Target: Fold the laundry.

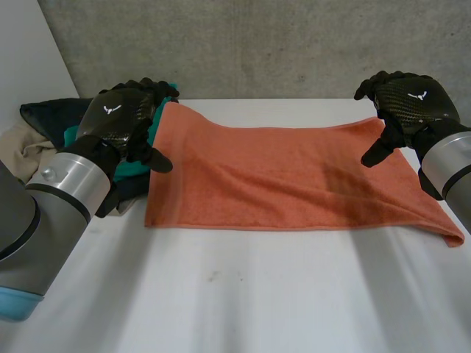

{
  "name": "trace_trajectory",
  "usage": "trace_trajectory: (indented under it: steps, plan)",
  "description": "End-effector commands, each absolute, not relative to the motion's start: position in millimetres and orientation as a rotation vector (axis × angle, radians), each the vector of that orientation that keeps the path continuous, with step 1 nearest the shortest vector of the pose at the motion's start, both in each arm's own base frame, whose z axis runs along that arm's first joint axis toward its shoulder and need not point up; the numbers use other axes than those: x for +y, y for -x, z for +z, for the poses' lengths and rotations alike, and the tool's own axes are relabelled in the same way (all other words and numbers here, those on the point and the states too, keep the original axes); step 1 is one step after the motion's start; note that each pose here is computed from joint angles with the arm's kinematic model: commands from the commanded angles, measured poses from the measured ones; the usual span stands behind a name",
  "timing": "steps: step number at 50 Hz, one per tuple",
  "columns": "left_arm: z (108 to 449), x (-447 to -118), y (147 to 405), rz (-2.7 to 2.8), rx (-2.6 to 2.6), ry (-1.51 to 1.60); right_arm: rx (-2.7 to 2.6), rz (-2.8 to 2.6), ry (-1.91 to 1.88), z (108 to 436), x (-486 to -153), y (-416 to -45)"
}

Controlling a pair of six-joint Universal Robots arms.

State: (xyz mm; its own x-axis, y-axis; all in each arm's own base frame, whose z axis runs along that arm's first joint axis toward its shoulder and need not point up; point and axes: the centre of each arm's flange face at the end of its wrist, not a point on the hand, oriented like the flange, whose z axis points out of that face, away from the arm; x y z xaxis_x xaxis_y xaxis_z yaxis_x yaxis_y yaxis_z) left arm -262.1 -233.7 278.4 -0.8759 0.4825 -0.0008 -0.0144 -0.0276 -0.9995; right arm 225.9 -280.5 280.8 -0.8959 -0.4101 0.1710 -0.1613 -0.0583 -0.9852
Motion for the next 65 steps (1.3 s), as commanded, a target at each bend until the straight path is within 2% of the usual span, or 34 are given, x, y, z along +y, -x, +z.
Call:
trace_trajectory:
  steps: [1, 13, 17, 21, 29, 38, 47, 51, 55, 60, 65]
  plan:
    - [279.4, -238.4, 262.6, 2.033, -1.906, 0.582, 2.016, -2.078, 0.625, 281.7, -280.4, -225.9]
    - [275.9, -262.6, 277.1, 2.127, -1.848, 0.675, 2.024, -2.078, 0.629, 280.6, -281.1, -225.4]
    - [246.8, -291.3, 295.2, 2.121, -1.912, 0.821, 2.024, -2.076, 0.632, 280.1, -280.9, -225.9]
    - [204.1, -315.6, 322.8, 2.141, -1.935, 1.100, 2.027, -2.070, 0.637, 278.6, -281.1, -226.6]
    - [132.0, -356.4, 347.6, 2.190, -1.915, 1.484, 2.032, -2.067, 0.641, 277.0, -281.9, -226.5]
    - [100.2, -371.9, 361.0, 2.169, -1.817, 1.554, 2.053, -2.053, 0.643, 270.7, -285.6, -225.9]
    - [98.1, -365.8, 366.3, 2.150, -1.792, 1.519, 2.089, -2.016, 0.649, 258.7, -290.8, -226.7]
    - [122.2, -353.7, 376.1, 2.204, -1.722, 1.434, 2.105, -2.003, 0.660, 253.3, -293.1, -227.3]
    - [140.3, -330.2, 387.0, 2.196, -1.648, 1.336, 2.108, -2.007, 0.670, 252.8, -293.3, -227.2]
    - [160.4, -281.6, 413.0, 2.084, -1.547, 1.194, 2.109, -2.011, 0.669, 253.2, -294.6, -226.4]
    - [160.9, -246.6, 435.0, 1.925, -1.487, 1.103, 2.110, -2.014, 0.666, 253.9, -295.5, -225.6]
